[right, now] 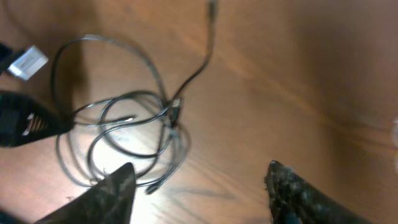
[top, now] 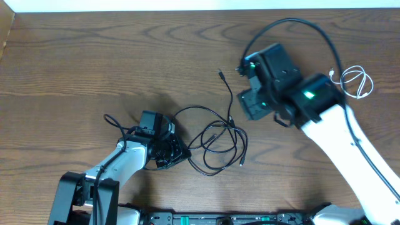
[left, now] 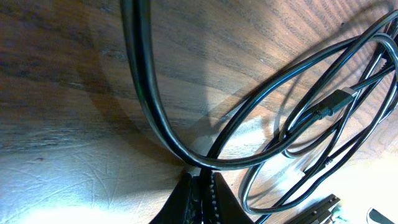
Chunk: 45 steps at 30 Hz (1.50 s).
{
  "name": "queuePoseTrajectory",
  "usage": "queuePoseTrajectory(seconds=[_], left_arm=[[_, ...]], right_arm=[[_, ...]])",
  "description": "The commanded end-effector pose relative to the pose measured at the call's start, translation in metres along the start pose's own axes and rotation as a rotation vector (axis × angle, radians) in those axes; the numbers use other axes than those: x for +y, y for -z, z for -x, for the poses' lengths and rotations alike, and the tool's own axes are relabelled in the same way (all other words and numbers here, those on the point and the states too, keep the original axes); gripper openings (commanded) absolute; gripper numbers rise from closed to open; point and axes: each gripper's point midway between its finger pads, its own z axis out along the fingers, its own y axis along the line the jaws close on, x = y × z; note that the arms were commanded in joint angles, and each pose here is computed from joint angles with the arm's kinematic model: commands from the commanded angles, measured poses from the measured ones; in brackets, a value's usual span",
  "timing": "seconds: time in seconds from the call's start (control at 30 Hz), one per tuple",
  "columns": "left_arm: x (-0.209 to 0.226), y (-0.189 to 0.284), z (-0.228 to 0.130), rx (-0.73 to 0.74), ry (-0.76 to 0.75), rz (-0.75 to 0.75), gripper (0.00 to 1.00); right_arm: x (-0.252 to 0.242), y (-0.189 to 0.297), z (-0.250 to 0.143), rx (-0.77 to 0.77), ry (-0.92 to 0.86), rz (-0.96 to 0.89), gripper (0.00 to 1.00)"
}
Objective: Untangle cables
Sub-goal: 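Bring the right gripper back left and lower it onto the black cables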
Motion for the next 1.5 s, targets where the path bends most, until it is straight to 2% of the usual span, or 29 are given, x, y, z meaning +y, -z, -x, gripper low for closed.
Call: queuePoseTrajectory(seconds=[0.0,0.27,0.37,0.43,0.47,0.67,0.97,1.1,1.47], left_arm=[[0.052,-0.011,-0.013,0.008,0.056,0.19,0.07],[0.052,-0.011,-0.013,0.008,0.056,0.189,0.08],[0.052,-0.011,-0.013,0.008,0.056,0.19,0.07],[0.052,-0.011,-0.013,0.008,0.056,0.19,0.08],[0.052,-0.011,-0.013,0.008,0.056,0.189,0.08],[0.052,-0.011,-0.013,0.008,0.056,0.189,0.08],[0.052,-0.011,-0.013,0.008,0.056,0.189,0.07],[0.052,-0.011,-0.013,0.008,0.056,0.189,0.08],[0.052,-0.011,-0.013,0.007,0.055,0.189,0.08]], right_arm=[[0.022,-0.027,-0.007,0.092,-0.023,0.128,0.68],[0.021,-0.083,-0.036,0.309,-0.03,0.104,0.66],[0.008,-0.099,-0.049,0.388,-0.026,0.039,0.58],[-0.003,-0.11,-0.061,0.451,-0.012,-0.031,0.45],[-0.005,-0.114,-0.064,0.471,-0.009,-0.041,0.43],[-0.006,-0.141,-0.093,0.627,-0.004,-0.052,0.43],[-0.006,-0.156,-0.104,0.683,-0.002,-0.053,0.39],[-0.005,-0.159,-0.104,0.673,-0.003,-0.053,0.32],[-0.004,-0.184,-0.131,0.676,-0.03,-0.053,0.33]])
